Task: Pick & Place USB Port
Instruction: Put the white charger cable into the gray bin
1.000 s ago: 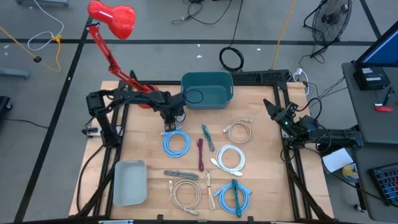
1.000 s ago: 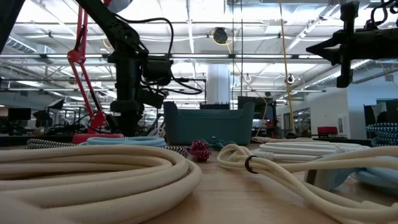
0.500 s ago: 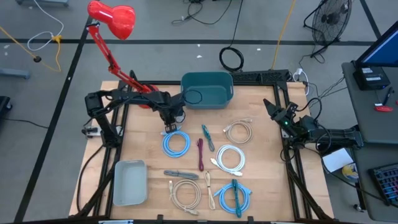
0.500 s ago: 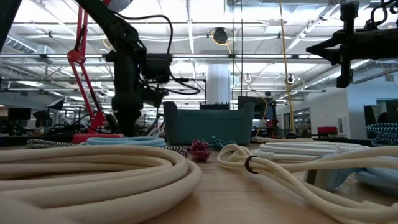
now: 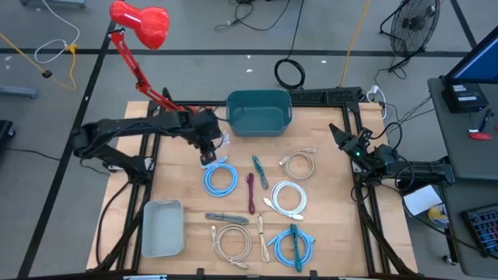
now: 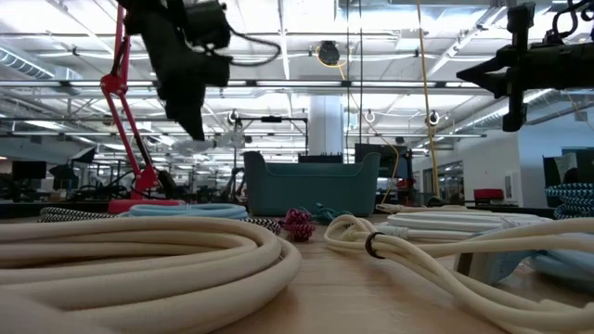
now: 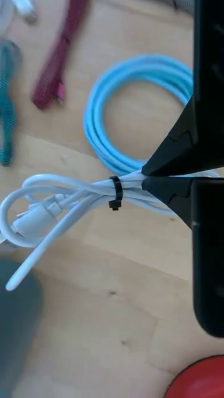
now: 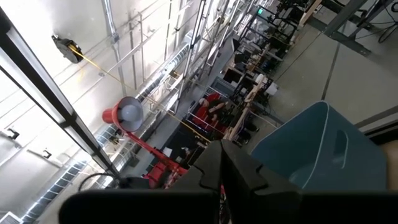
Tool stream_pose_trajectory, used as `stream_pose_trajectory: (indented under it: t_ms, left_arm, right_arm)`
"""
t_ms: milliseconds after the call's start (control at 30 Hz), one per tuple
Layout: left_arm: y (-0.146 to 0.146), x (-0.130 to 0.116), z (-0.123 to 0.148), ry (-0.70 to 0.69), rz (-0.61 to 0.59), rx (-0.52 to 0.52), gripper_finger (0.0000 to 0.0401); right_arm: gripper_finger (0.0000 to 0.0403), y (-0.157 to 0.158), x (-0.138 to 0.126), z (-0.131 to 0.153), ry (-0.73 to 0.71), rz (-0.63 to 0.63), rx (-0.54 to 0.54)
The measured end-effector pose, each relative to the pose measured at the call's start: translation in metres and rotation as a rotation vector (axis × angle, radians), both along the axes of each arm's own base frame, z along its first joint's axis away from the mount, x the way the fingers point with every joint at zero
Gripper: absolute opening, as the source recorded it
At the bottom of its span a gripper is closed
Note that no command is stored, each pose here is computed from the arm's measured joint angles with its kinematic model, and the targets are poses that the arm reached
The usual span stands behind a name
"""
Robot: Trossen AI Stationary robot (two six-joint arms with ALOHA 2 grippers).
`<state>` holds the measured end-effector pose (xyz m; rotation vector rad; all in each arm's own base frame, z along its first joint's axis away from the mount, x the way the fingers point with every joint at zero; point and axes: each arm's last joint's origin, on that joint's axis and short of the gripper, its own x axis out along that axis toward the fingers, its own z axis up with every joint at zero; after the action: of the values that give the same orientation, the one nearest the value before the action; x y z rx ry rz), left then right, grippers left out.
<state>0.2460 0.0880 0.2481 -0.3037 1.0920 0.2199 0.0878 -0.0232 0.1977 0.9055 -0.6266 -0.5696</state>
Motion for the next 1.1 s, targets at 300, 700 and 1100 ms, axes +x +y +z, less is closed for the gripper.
stream_pose_trajectory:
  t_ms: [300,700,1100]
  left_arm:
    - [-0.015,-0.023,0.031,-0.116,0.174,-0.203,0.0002]
    - [-0.086,-0.052,0.067,-0.242,0.539,-0.388,0.0001]
    - [-0.157,-0.068,0.053,-0.067,0.808,-0.528,0.0000]
  right_arm:
    - [0.0000,0.000,0.000,0.000,0.002,0.000,0.000]
    - [0.0000,0.000,0.001,-0.004,0.044,0.002,0.009]
    - [0.0000,0.000,0.001,-0.004,0.027,0.011,0.026]
